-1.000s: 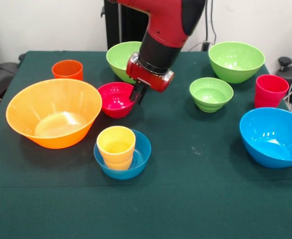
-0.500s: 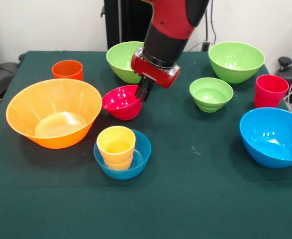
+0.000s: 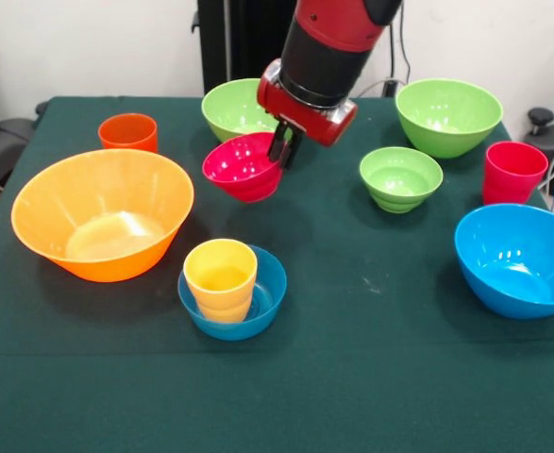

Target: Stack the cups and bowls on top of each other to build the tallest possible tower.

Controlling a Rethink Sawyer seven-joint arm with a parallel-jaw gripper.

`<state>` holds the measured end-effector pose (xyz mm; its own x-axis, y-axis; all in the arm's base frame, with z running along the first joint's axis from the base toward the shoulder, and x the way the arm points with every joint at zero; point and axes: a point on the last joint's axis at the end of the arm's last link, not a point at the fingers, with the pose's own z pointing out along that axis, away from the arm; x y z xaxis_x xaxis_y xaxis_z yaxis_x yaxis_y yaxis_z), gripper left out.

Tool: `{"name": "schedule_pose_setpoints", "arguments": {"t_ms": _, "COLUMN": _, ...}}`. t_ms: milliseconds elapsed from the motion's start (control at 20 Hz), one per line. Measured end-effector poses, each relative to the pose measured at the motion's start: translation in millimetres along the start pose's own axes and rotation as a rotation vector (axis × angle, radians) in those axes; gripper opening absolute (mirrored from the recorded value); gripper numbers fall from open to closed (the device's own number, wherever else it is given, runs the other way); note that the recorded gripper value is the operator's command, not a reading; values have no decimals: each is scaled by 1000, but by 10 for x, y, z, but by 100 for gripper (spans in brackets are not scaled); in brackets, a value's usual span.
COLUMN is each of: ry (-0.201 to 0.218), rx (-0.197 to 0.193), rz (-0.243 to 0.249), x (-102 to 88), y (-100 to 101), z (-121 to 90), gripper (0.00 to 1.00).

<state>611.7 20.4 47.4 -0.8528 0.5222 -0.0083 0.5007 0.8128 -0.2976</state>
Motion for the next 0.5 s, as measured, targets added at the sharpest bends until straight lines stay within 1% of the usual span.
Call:
{"name": "schedule_pose_setpoints", "arguments": {"t_ms": 150, "ry": 16, "rx": 3, "rz": 4, "x": -117, "y": 73, "z": -137, "gripper": 0}}
{"name": "schedule_pose_setpoints", "arguments": {"t_ms": 200, "ry": 15, "rx": 3, "rz": 3, "x": -223, "y": 128, "z": -247, "gripper": 0}}
{"name": "schedule_pose_setpoints", "arguments": {"t_ms": 300, "ry": 11, "rx": 2, "rz": 3, "x": -294, "y": 166, "z": -317, "gripper": 0}}
{"name": "schedule_pose_setpoints", "arguments": {"t_ms": 350, "ry": 5, "rx": 0, "rz": 2, "x": -359, "y": 197, "z": -376, "gripper": 0}}
{"name": "schedule_pose_setpoints", "arguments": {"t_ms": 400, "ry": -13, "rx": -6, "rz": 1, "x": -486, "y": 261, "z": -473, "gripper": 0}}
{"name": "schedule_pose_setpoints", "arguments": {"t_ms": 500, "ry": -30, "rx": -13, "rz": 0, "x": -575, "y": 305, "z": -534, "gripper": 0}}
